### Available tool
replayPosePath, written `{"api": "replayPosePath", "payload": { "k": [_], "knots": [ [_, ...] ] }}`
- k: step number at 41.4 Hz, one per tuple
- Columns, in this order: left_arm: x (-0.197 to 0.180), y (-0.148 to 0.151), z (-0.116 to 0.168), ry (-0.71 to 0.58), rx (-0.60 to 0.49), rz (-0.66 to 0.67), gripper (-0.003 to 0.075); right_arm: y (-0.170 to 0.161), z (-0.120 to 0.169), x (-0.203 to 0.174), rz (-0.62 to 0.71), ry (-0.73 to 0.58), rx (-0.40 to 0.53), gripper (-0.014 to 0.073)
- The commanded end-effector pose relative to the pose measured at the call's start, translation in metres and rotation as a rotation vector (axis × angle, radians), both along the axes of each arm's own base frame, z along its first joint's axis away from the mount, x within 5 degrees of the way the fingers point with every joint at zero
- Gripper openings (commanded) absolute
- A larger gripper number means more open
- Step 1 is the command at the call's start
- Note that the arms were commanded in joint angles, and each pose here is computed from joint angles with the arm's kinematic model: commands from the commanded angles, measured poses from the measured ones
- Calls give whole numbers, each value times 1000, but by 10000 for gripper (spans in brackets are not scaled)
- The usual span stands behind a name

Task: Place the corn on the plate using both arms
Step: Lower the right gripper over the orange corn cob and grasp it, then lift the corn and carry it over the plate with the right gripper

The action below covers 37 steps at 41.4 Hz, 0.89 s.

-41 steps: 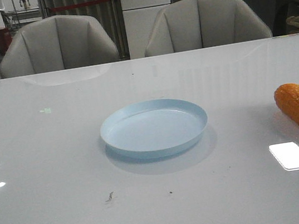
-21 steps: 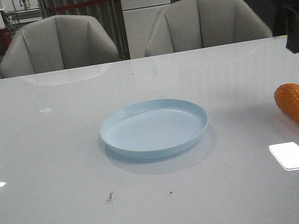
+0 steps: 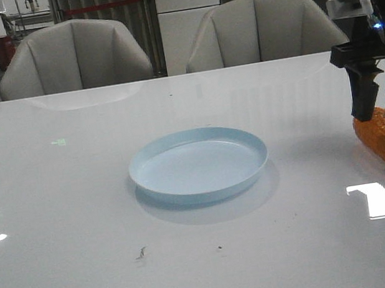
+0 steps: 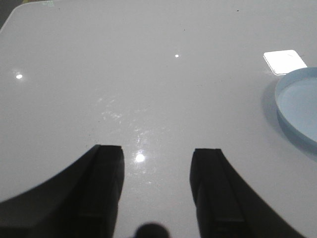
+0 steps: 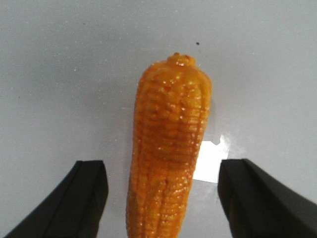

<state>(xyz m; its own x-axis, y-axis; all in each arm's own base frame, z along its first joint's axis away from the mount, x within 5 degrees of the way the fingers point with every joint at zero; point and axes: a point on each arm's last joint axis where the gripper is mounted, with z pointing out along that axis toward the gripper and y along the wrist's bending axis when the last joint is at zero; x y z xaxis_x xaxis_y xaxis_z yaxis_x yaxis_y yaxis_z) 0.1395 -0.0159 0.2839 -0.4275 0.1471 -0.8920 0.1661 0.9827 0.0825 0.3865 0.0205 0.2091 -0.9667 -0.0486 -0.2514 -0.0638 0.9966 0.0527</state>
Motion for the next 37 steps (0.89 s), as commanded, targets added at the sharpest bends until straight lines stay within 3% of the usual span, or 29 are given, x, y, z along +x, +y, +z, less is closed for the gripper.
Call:
{"api": "replayPosePath", "payload": {
  "k": [1,11,22,31,37],
  "knots": [
    [3,0,15,-86,-20,8,380,0,24,6,6,-113,2,573],
    [3,0,14,-79,-19,7,380,0,1,12,6,-55,0,573],
    [3,0,14,-79,-19,7,380,0,-3,13,6,-50,0,566],
    [3,0,14,-79,-19,7,380,0,-3,13,6,-50,0,354],
    [3,0,14,-79,-19,7,380,0,-2,14,12,-59,-2,341]
  ]
}}
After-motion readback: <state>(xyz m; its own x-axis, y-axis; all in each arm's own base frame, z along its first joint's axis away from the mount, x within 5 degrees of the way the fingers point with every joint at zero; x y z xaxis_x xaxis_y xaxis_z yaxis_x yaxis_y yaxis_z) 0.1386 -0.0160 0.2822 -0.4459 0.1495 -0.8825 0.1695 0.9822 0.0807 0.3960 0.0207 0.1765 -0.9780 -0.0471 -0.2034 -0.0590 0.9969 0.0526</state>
